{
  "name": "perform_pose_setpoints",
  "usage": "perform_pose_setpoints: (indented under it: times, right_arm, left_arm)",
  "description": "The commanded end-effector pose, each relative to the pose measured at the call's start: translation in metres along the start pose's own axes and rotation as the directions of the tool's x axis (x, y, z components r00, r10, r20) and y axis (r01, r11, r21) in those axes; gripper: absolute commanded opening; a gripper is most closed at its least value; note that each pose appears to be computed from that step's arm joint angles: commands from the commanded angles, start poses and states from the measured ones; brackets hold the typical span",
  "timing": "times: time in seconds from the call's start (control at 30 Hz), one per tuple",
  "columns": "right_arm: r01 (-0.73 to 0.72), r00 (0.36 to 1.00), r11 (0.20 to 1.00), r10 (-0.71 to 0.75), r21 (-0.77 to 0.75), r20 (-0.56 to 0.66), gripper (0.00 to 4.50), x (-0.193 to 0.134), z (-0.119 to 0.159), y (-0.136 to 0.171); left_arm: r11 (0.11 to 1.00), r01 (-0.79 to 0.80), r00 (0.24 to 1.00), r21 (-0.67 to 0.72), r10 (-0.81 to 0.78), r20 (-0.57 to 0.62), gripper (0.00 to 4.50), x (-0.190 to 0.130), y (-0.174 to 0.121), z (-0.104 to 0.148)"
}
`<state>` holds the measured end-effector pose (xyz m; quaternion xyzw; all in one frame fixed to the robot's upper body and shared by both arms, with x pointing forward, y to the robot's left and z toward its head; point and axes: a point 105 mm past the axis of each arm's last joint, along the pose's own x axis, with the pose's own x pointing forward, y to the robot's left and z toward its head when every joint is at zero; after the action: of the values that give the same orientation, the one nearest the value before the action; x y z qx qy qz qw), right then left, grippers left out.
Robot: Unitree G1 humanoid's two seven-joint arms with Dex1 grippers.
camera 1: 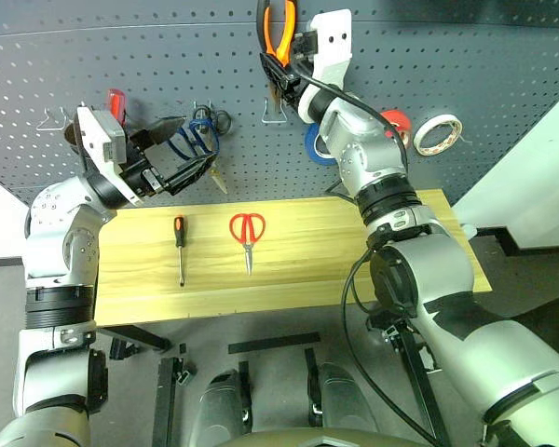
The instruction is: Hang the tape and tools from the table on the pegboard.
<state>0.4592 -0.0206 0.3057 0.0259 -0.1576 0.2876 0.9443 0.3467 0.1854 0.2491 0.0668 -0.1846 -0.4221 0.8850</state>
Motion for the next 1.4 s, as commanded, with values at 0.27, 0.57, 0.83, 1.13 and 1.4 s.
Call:
perform_pose_setpoints:
  times: [0.27,0.57,0.83,1.13,1.4]
  right_arm:
    - [0.028,1.000,0.999,-0.028,-0.016,-0.010,2.07,-0.002,-0.001,-0.006]
    - [0.033,0.997,0.999,-0.035,-0.021,-0.063,2.78,-0.001,-0.018,0.000]
    - [0.026,0.999,1.000,-0.027,-0.014,-0.019,4.48,-0.003,0.000,-0.006]
    - [-0.059,0.996,0.997,0.062,-0.053,0.064,4.48,-0.033,0.044,-0.019]
    - [-0.410,0.909,0.912,0.408,-0.007,-0.078,4.48,-0.104,0.048,-0.003]
  left_arm:
    - [0.999,0.001,1.000,0.047,-0.001,-0.002,4.50,-0.002,-0.001,0.008]
    - [0.999,-0.009,1.000,0.047,0.009,-0.005,4.50,-0.002,0.000,0.007]
    - [0.999,-0.012,1.000,0.044,0.013,-0.015,4.50,-0.005,0.000,0.005]
    - [1.000,-0.029,0.998,0.005,0.029,-0.047,4.50,-0.010,-0.006,-0.002]
    - [0.992,-0.111,0.982,-0.057,0.101,-0.162,4.50,-0.026,-0.022,-0.020]
